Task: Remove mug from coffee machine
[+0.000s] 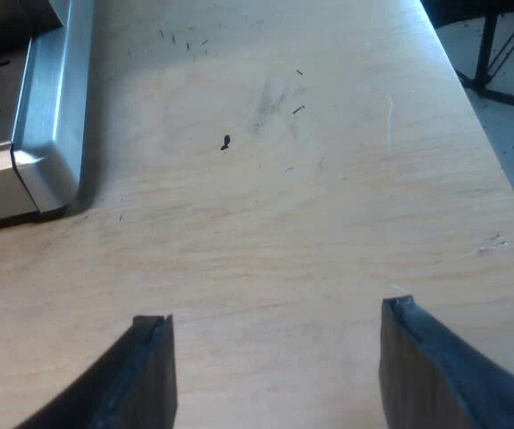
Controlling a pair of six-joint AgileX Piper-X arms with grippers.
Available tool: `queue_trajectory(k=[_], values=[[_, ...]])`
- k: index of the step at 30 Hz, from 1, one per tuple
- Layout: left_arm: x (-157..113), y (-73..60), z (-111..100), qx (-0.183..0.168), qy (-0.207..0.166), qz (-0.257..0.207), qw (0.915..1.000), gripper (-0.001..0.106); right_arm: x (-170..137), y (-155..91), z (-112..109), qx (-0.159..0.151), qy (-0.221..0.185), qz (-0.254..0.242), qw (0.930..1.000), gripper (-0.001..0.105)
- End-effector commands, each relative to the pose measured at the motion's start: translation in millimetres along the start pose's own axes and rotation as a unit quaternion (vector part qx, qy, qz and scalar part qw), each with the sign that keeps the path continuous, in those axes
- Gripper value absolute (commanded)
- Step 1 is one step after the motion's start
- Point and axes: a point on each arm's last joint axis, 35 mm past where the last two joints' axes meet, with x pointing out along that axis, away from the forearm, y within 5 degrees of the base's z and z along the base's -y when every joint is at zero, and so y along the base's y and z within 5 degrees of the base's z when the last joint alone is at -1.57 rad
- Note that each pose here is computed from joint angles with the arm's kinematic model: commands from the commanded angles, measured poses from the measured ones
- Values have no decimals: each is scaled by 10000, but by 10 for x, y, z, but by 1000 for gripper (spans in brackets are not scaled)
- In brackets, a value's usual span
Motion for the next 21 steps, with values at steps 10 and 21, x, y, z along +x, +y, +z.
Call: queue_trajectory(k=[10, 21], values=[[-33, -42, 114, -287, -276, -299, 9988, 87, -42, 24, 53, -60, -162, 424, 9990, 52], [-51, -123, 394, -80, -510, -803, 9954, 87, -233, 22, 357, -589, -491, 898, 9930, 52]])
